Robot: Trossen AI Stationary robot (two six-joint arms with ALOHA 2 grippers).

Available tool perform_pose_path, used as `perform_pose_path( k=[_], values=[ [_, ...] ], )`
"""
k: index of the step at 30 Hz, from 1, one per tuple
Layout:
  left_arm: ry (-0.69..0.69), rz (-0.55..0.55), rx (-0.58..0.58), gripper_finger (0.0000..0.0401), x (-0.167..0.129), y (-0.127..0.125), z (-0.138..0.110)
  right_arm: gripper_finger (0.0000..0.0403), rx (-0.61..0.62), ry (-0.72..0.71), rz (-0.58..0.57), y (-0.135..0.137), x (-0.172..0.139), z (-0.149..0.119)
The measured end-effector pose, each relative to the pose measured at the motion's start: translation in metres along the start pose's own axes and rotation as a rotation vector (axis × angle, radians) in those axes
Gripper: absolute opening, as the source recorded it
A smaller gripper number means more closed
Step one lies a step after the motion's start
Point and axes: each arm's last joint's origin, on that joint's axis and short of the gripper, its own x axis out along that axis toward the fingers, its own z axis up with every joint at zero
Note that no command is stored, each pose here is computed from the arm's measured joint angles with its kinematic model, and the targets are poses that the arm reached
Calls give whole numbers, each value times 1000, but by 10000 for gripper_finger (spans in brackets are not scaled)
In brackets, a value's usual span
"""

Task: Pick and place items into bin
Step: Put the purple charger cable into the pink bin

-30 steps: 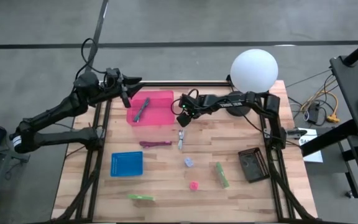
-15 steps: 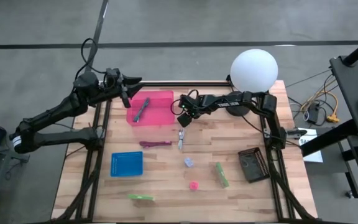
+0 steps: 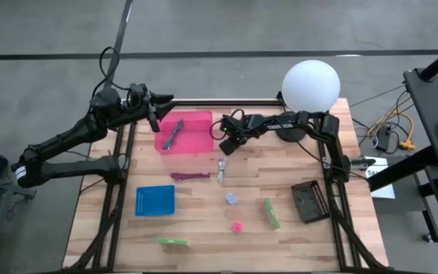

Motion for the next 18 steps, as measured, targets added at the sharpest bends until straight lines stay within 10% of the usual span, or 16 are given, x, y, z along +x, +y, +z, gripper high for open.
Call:
perform_pose_path(
  k=[11,18],
  values=[
    [82,21,-37,138,0,2,-8,10,-30,24,47,-1,-20,-2],
    [110,30,-63,138,-1,3,-11,9,11,-89,110,-3,-86,0]
  ],
)
